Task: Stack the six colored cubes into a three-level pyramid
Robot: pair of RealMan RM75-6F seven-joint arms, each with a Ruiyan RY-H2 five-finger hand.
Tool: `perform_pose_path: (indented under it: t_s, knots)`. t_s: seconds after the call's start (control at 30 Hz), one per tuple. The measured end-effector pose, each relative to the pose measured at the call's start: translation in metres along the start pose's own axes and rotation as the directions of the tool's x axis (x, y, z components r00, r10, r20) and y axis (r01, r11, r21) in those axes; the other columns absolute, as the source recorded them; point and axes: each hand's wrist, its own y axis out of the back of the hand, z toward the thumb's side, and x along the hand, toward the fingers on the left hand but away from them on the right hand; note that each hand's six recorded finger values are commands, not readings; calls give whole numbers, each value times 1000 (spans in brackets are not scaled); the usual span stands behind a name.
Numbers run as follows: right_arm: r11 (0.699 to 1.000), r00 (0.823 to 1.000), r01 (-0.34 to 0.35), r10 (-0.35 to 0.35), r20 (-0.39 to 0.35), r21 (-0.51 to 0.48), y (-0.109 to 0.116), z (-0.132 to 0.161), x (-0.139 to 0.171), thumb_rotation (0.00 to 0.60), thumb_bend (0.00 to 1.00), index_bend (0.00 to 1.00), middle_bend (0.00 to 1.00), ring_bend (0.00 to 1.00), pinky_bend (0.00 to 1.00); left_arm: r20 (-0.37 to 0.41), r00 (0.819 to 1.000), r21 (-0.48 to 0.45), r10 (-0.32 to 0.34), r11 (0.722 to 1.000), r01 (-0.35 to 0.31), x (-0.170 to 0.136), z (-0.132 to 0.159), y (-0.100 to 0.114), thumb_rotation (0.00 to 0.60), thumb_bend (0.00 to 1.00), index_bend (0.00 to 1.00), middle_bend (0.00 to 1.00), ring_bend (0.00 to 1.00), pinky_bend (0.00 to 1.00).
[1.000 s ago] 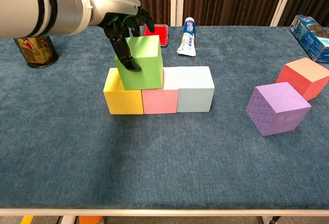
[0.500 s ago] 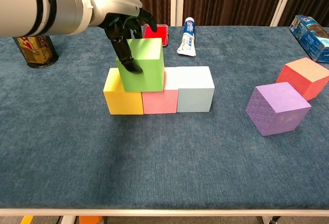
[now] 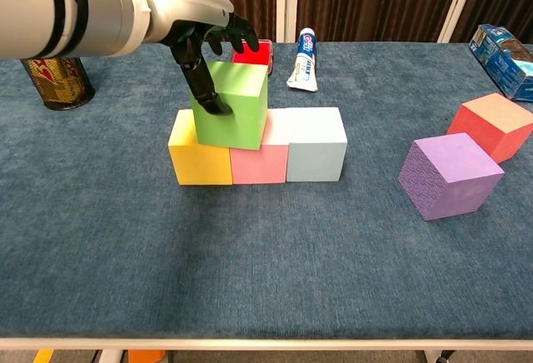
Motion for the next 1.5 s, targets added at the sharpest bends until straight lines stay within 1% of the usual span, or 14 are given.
perform_pose_path:
  t_s: [0.2,0.37,0.43,0.53,0.73,0.9,1.2,1.4,1.5]
  knots:
    - [1000,1000,1,-1,2,-2,0,-1,0,600,0,0,20,0,0,61,998,-18,12,1000,-10,-4,4,4,600,261,92,83,6,164]
    - [1000,1000,0,0,7,-3,-1,-2,1,600,0,0,20,0,0,111,994,11,19,1000,-21,-4,3,4,600,261,93,132,0,138]
    - [1000,1000,-2,2,9,-3,-1,-3,1,600,0,0,20,0,0,128,991,28,25,999,-29,-3,3,4,600,261,94,177,0,135]
    - [1000,1000,-2,2,11,-4,-1,-3,1,600,0,0,20,0,0,144,989,45,33,998,-40,0,1,4,600,261,95,213,0,135]
    - [1000,1000,-6,7,14,-2,-2,-4,1,600,0,0,20,0,0,130,991,48,35,998,-42,5,-7,3,600,262,101,266,0,135]
    - [1000,1000,-6,7,20,-4,-3,-6,1,600,0,0,20,0,0,121,992,36,31,999,-35,5,-9,3,600,262,114,356,0,135]
    - [1000,1000,-5,6,21,-6,-3,-6,1,600,0,0,20,0,0,121,989,44,81,995,-87,1,-6,11,600,262,133,456,46,127]
    - [1000,1000,-7,7,22,-6,-2,-6,1,600,0,0,20,0,0,81,991,66,111,991,-116,0,-10,11,600,262,140,506,87,126]
    - [1000,1000,-9,9,21,-6,-3,-6,0,600,0,0,20,0,0,55,992,65,115,991,-119,-1,-12,9,600,262,142,524,102,126]
